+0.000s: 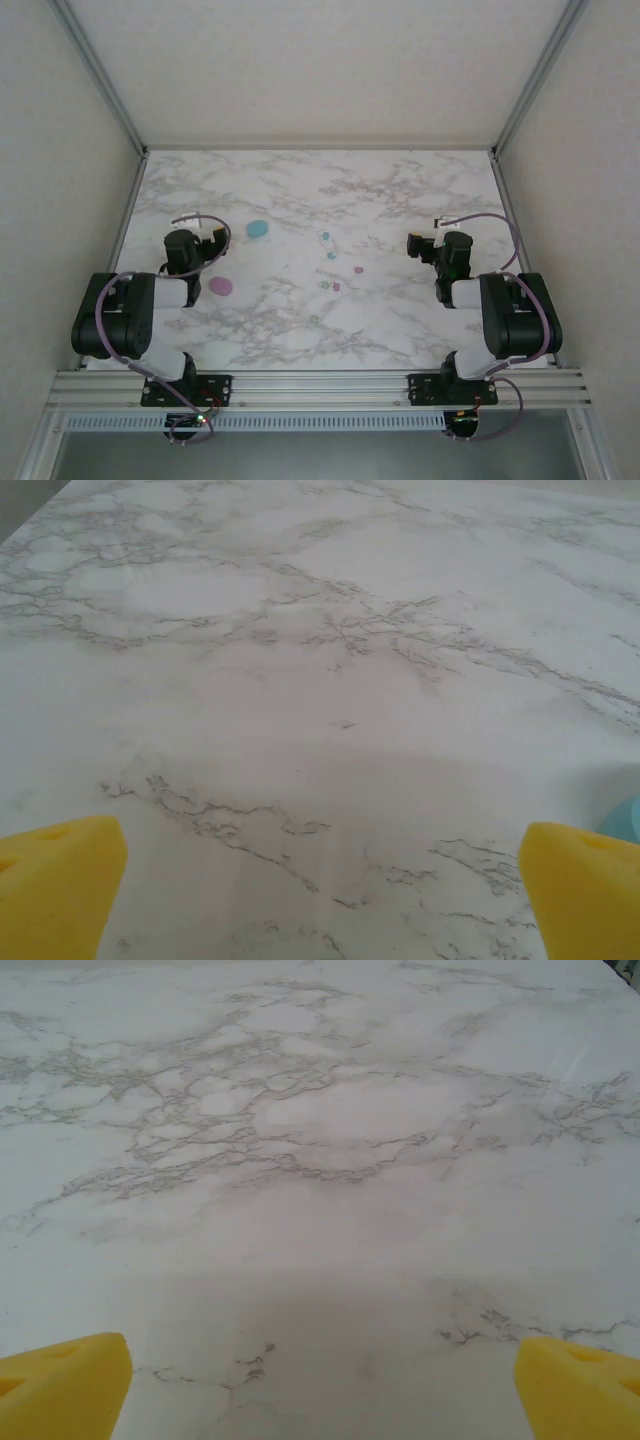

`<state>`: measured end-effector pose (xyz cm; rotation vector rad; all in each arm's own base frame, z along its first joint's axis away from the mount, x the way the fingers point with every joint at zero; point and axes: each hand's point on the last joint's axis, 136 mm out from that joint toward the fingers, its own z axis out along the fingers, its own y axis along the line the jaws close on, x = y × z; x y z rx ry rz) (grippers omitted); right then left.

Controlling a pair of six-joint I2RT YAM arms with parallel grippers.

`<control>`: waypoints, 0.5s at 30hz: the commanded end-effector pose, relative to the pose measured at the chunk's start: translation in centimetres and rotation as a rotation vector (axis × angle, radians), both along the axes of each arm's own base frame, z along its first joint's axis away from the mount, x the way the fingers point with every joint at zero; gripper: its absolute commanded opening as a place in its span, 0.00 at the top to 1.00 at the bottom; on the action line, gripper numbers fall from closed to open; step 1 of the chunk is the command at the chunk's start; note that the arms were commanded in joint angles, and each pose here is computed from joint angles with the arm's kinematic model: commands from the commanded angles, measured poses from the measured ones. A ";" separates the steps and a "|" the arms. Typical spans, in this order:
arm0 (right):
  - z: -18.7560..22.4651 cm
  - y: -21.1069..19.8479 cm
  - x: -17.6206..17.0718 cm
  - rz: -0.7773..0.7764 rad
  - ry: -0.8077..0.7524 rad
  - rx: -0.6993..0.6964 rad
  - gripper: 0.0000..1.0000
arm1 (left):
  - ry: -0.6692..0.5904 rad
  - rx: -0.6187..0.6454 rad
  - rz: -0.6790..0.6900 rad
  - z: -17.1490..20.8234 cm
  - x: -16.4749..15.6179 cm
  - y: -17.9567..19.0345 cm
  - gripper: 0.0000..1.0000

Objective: Insert wireless bluetooth earbuds into charging case

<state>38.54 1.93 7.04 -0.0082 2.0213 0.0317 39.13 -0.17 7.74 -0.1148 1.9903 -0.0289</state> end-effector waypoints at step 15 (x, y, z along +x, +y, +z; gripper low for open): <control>1.2 -0.3 0.8 -0.006 -0.042 0.023 0.01 | -0.040 -0.019 0.004 1.2 0.6 0.1 0.00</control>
